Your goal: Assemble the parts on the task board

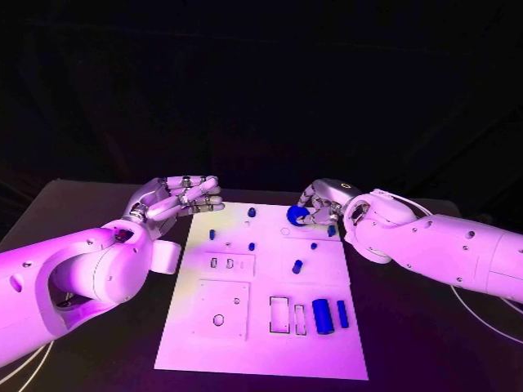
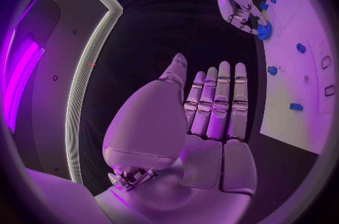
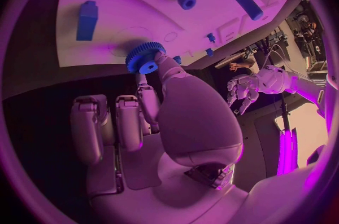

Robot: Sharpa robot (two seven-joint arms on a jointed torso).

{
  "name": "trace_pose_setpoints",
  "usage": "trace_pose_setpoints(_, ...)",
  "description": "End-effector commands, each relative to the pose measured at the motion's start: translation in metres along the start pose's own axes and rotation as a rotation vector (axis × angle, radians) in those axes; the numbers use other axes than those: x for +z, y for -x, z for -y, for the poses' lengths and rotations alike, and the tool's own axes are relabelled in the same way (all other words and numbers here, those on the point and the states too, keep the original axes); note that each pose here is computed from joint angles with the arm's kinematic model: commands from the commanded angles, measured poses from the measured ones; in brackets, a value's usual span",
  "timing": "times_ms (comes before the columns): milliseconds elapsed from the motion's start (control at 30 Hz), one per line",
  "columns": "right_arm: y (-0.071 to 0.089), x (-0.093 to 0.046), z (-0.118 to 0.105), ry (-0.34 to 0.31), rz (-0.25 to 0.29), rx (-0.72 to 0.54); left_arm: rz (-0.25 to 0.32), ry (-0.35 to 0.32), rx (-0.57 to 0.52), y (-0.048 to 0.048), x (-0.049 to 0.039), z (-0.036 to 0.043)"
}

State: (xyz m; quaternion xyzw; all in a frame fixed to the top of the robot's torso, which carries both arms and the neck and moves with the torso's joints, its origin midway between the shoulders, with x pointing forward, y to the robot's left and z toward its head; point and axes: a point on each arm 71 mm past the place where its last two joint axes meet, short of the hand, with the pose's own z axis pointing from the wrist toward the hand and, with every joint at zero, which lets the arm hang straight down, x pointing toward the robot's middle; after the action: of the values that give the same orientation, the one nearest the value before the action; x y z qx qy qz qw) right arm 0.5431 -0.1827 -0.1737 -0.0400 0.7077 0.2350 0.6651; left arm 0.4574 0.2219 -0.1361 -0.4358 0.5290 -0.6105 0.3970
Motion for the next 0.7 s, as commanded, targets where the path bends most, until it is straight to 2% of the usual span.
trace_pose_setpoints(33, 0.007, 0.001, -0.017, 0.051, 0.053, -0.029, -0.014, -0.008, -0.001, -0.0019, 0.0004, 0.0013)
trace_pose_setpoints(200, 0.009, 0.008, -0.044, 0.099, 0.076, -0.054, -0.014, -0.008, -0.001, -0.0025, 0.0007, 0.0012)
trace_pose_setpoints(400, 0.004, 0.020, -0.074, 0.130, 0.081, -0.074, -0.016, -0.008, -0.002, -0.0034, 0.0015, 0.0009)
trace_pose_setpoints(700, -0.014, 0.029, -0.094, 0.147, 0.043, -0.081, -0.021, -0.007, -0.004, -0.0057, 0.0037, -0.0001)
